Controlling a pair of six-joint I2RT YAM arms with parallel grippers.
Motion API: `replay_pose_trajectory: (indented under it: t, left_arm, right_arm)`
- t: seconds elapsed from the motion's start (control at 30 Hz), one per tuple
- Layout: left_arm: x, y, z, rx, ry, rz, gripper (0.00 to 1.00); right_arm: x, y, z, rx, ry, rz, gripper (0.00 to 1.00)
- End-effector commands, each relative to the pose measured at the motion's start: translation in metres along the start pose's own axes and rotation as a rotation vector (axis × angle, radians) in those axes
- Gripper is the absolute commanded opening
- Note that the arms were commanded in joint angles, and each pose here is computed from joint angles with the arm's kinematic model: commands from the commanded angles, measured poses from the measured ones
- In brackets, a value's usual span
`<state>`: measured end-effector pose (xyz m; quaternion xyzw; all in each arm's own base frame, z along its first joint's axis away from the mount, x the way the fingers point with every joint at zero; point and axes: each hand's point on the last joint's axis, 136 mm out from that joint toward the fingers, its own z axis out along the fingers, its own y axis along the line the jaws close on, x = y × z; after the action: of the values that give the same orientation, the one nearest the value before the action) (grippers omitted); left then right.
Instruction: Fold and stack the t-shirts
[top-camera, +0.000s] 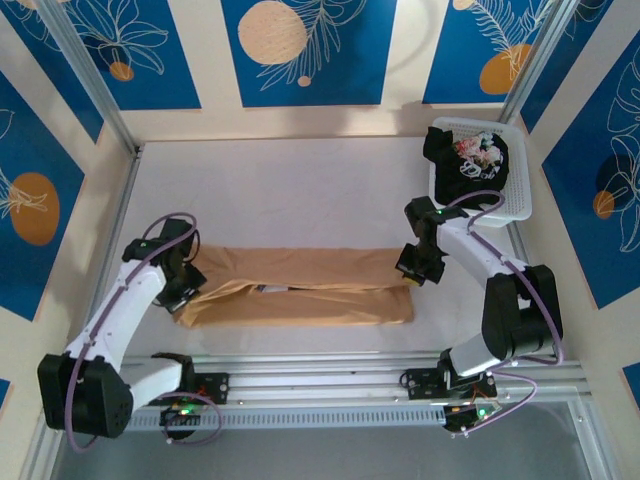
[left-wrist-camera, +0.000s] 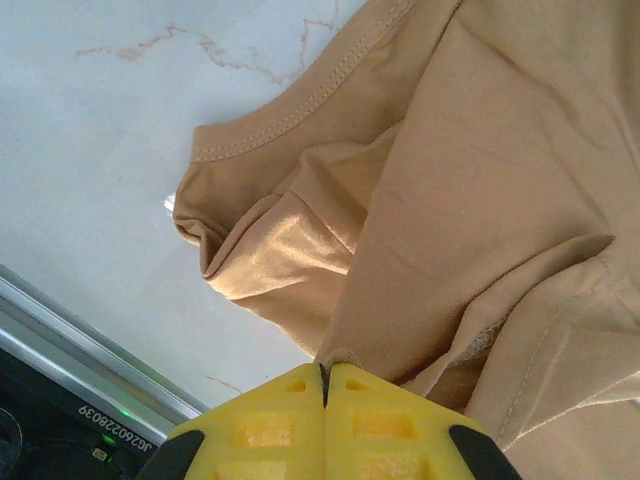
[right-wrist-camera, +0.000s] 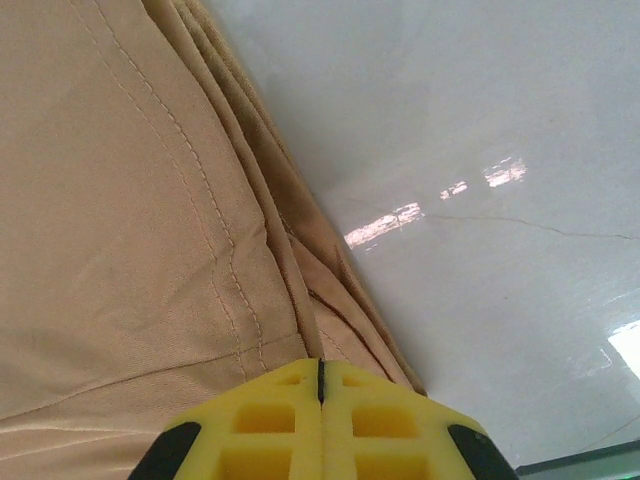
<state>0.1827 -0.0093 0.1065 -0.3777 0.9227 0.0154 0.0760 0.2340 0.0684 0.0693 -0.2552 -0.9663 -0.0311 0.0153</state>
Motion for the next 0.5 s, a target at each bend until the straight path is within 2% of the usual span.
replay_pose_trajectory:
  t: [0.0,0.03,0.13,0.23,0.37,0.47]
  left_arm:
    - [0.015,0.014,0.011,-0.054,0.043,-0.020,0.13]
    - [0.016,0.012,0.013,-0.048,0.056,-0.019,0.25]
    - [0.002,0.004,0.002,-0.036,0.010,-0.007,0.48]
    - [-0.029,-0.016,-0.018,0.009,-0.085,0.022,0.61]
    - [-0.070,-0.052,-0.021,0.083,-0.104,0.012,0.61]
    - [-0.102,-0.084,-0.002,0.160,-0.095,0.015,0.61]
  right_arm:
    - [0.011,-0.006,0.005,0.027,0.042,0.018,0.00]
    - [0.012,-0.007,0.004,0.030,0.039,0.019,0.01]
    - [0.004,-0.009,-0.009,0.026,-0.026,0.023,0.26]
    - [-0.013,0.001,-0.025,-0.030,-0.121,0.018,0.44]
    - [-0.035,0.024,-0.028,-0.089,-0.137,0.020,0.44]
    - [-0.051,0.044,-0.020,-0.107,-0.123,0.007,0.40]
